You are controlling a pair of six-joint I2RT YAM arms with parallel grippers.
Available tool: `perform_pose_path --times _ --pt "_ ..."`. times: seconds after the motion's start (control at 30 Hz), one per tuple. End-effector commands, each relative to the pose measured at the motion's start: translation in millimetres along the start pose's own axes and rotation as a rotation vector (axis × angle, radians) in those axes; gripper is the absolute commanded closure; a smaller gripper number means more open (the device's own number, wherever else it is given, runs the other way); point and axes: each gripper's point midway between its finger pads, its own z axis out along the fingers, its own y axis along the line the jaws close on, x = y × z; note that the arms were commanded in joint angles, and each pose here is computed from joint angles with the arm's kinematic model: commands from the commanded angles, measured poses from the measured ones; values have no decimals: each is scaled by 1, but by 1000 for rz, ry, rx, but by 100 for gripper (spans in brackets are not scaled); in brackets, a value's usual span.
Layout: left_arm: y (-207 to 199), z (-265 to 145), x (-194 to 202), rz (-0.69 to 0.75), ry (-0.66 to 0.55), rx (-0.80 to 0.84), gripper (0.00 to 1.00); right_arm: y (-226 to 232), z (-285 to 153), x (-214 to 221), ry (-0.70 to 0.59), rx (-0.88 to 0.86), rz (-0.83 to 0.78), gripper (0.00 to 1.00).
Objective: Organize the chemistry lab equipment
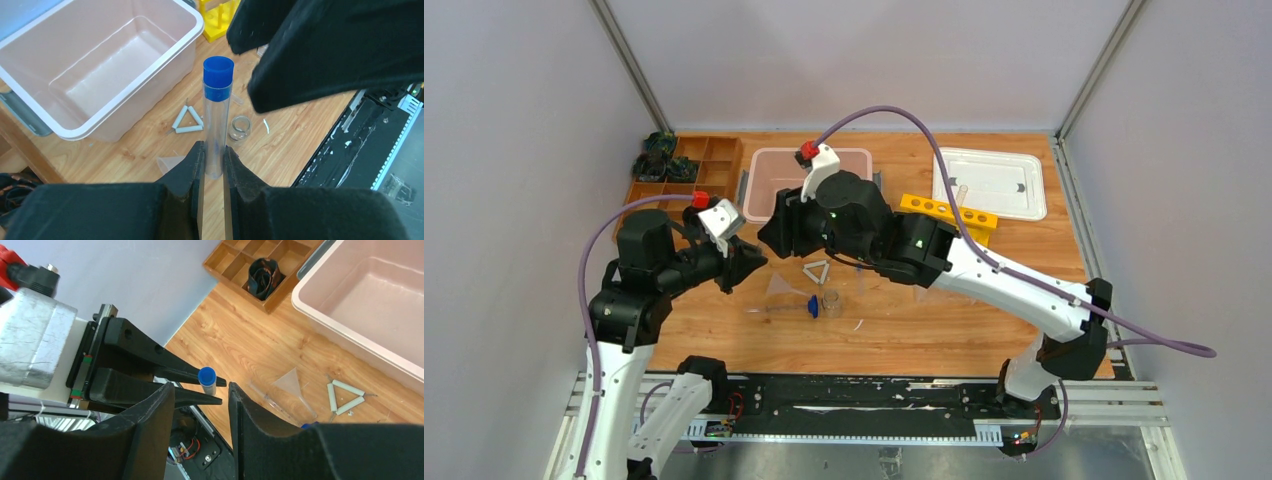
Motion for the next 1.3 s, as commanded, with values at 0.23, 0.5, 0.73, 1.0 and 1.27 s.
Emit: perform_pose_path --times 0.23,0.5,0.73,1.0,1.27 --pt "-2 1 2 30 -2 16 100 -2 21 16 99 -9 -40 53" --pt "-5 2 11 22 11 29 100 -8 28 23 127 -7 -42 76" --pt "-4 2 11 21 12 23 80 -22 24 31 144 16 -47 100" --pt "-1 -1 16 -6 58 6 0 -87 -18 18 78 179 -57 100" --pt "19 -1 18 -4 103 -88 0 -232 -114 33 48 612 -84 100"
